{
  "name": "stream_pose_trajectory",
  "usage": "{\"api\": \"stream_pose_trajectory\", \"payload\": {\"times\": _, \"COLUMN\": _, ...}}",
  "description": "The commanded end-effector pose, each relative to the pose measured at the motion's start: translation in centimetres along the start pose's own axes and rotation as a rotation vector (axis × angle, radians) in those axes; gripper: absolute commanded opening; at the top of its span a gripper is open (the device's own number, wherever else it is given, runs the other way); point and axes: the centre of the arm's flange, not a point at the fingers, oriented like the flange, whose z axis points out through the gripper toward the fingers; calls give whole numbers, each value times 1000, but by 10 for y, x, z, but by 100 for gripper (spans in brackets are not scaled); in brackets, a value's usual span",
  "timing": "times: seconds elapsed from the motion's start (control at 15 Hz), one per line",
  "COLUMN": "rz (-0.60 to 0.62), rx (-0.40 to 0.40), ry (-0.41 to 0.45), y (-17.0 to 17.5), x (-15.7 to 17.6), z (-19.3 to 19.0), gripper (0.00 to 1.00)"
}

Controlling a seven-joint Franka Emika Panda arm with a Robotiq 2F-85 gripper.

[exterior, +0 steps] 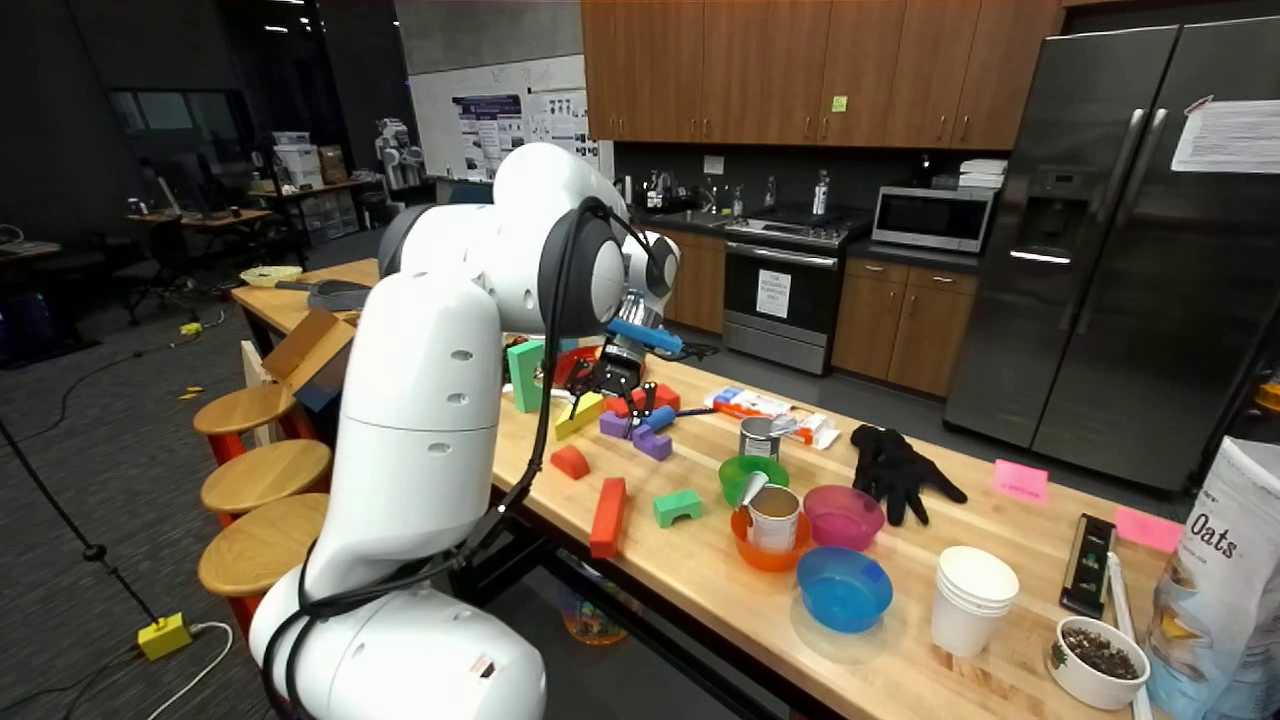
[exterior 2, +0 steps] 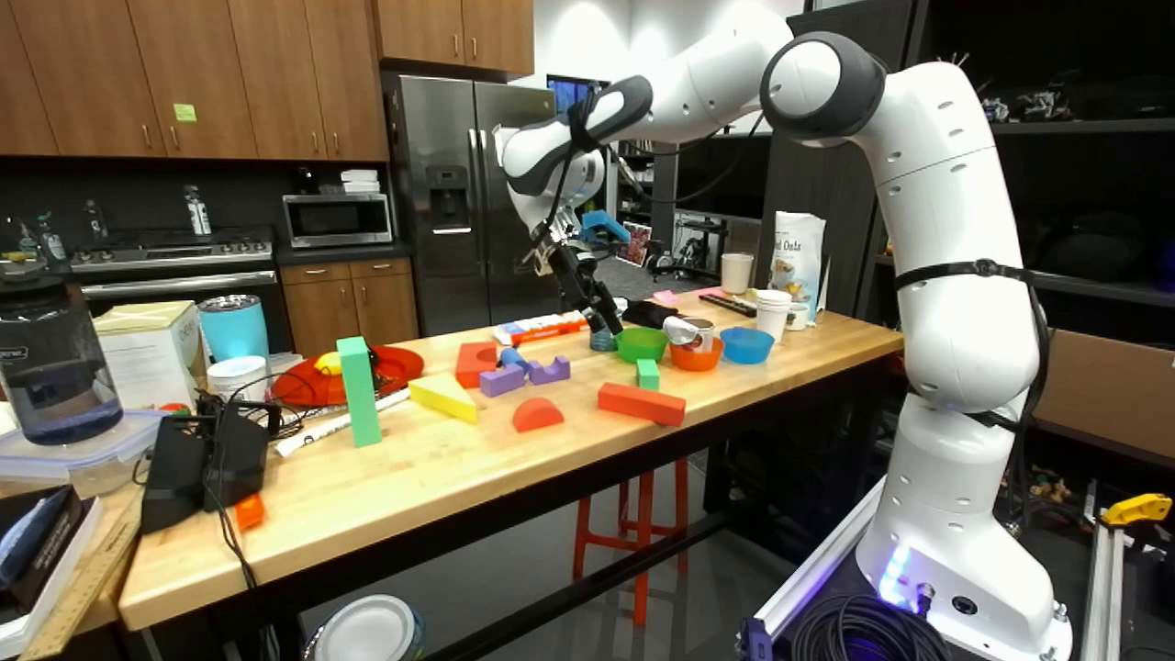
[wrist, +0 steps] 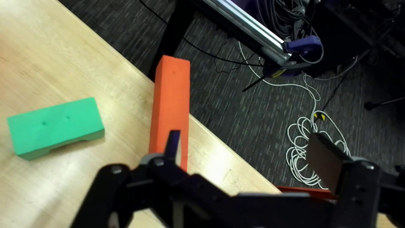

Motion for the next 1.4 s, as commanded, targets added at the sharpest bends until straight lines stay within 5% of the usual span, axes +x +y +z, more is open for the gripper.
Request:
{"api": "stream_pose_trajectory", "payload": {"times": 0.0, "rz": 18, "rx": -5, "ry": -14, "y": 10, "x": 12, "z": -16, "gripper": 100}}
{"api": "stream_pose_trajectory", "payload": {"times": 0.8, "rz": -40, "rx": 43, "ry": -36, "y": 34, "x": 91, "z": -3, "gripper": 100}}
{"api": "stream_pose_trajectory", "payload": {"times": 1.33, "rz": -56, "rx": 96, "ry": -95, "y": 17, "x": 104, "z": 28, "gripper": 100}}
